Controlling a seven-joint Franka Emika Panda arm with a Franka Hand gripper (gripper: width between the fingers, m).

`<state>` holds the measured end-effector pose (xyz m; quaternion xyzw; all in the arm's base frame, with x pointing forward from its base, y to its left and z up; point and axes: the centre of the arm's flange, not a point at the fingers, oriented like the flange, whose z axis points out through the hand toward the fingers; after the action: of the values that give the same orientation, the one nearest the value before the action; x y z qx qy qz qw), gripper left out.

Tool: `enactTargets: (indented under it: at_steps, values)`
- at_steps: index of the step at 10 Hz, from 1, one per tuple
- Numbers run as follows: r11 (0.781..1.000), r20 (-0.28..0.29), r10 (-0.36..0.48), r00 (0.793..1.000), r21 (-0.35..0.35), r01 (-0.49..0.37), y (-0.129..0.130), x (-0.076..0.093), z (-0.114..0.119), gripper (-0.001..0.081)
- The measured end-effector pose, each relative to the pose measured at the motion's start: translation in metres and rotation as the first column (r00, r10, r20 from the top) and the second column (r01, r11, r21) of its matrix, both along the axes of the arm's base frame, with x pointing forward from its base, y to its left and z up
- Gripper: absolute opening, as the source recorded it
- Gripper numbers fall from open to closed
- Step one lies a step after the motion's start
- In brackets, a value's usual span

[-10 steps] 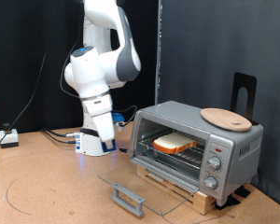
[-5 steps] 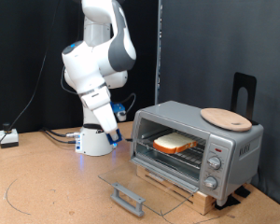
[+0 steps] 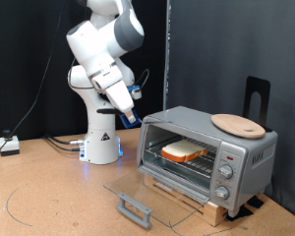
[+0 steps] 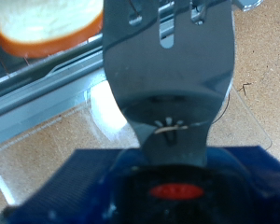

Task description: Make a piece of toast with the oven

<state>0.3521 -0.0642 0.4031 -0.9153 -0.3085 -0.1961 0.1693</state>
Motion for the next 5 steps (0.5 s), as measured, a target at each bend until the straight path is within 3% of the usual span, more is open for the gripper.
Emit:
enactTargets:
  at_steps: [2, 3, 5]
  values:
    - [0.999, -0.058, -0.008, 0.998, -0.041, 0.006, 0.007, -0.001, 0.011, 0.0419]
    - [0.999, -0.051, -0.005, 0.999, -0.032, 0.003, 0.007, -0.001, 0.011, 0.0419]
    - [0.995, -0.013, 0.094, 0.995, 0.037, -0.094, 0.03, -0.001, 0.01, 0.0419]
